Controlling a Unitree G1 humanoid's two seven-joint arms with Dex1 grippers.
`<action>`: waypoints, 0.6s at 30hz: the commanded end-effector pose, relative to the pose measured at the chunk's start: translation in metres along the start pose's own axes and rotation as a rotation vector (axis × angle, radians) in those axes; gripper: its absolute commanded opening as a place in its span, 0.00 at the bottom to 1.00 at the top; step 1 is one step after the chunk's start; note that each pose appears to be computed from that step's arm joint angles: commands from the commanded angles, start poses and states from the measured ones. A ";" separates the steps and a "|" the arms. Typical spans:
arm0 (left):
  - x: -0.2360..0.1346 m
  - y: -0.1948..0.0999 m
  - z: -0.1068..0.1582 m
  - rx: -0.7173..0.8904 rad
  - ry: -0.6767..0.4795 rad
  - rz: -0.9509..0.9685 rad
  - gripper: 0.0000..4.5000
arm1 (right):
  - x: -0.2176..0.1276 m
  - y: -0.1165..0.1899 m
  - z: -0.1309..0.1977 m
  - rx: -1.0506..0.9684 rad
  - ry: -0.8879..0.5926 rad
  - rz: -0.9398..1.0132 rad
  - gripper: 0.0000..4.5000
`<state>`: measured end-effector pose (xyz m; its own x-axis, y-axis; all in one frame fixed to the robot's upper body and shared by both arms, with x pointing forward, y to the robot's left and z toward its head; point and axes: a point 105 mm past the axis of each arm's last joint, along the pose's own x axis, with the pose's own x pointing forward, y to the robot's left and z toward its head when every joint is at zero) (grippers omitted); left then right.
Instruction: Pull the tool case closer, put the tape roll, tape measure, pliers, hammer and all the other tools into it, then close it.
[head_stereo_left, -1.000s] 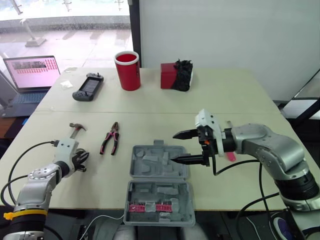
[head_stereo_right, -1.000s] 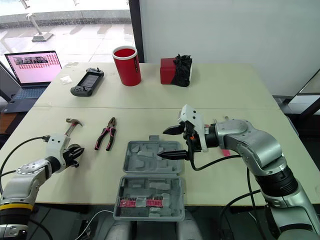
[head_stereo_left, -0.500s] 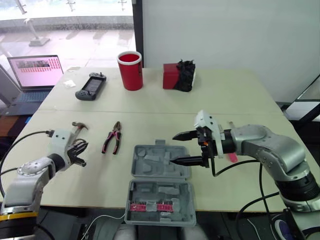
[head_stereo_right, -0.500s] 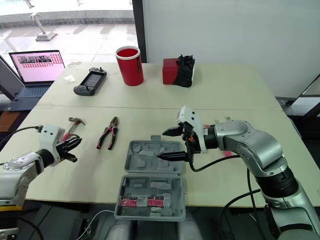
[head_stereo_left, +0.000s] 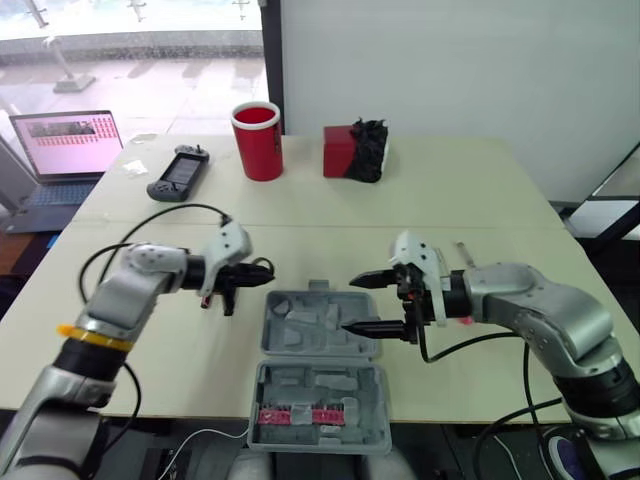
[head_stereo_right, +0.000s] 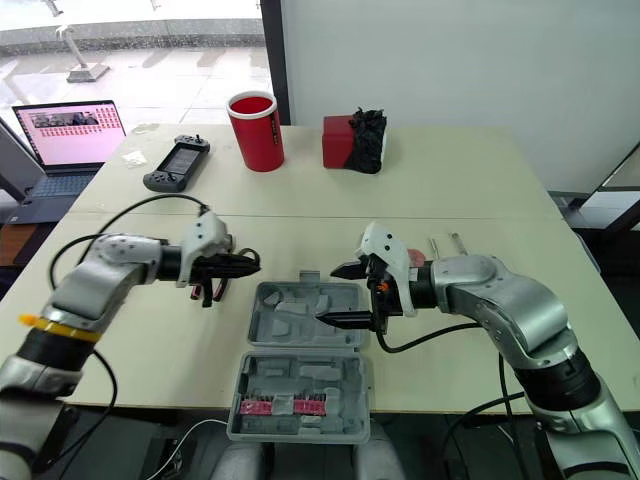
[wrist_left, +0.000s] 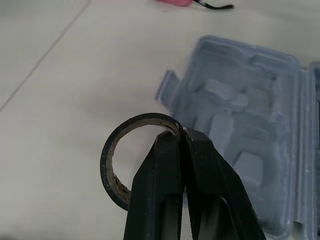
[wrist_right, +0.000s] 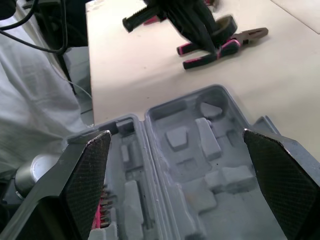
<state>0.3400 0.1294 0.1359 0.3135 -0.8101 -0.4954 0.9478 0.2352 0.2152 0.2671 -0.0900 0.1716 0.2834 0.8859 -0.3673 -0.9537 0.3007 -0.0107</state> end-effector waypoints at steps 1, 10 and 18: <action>0.008 -0.001 -0.003 0.056 0.042 -0.076 0.03 | -0.004 0.007 0.011 -0.034 -0.047 -0.027 1.00; 0.035 -0.006 -0.029 0.022 0.138 -0.187 0.03 | -0.006 0.008 0.009 -0.016 -0.058 -0.084 1.00; 0.042 -0.002 -0.038 0.019 0.176 -0.189 0.03 | -0.005 0.007 0.007 -0.012 -0.061 -0.087 1.00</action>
<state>0.3508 0.1171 0.0784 0.1254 -0.7309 -0.6709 0.9920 0.0853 0.0925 0.2620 -0.0917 0.1711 0.3665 0.8670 -0.3376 -0.9234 0.3833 -0.0183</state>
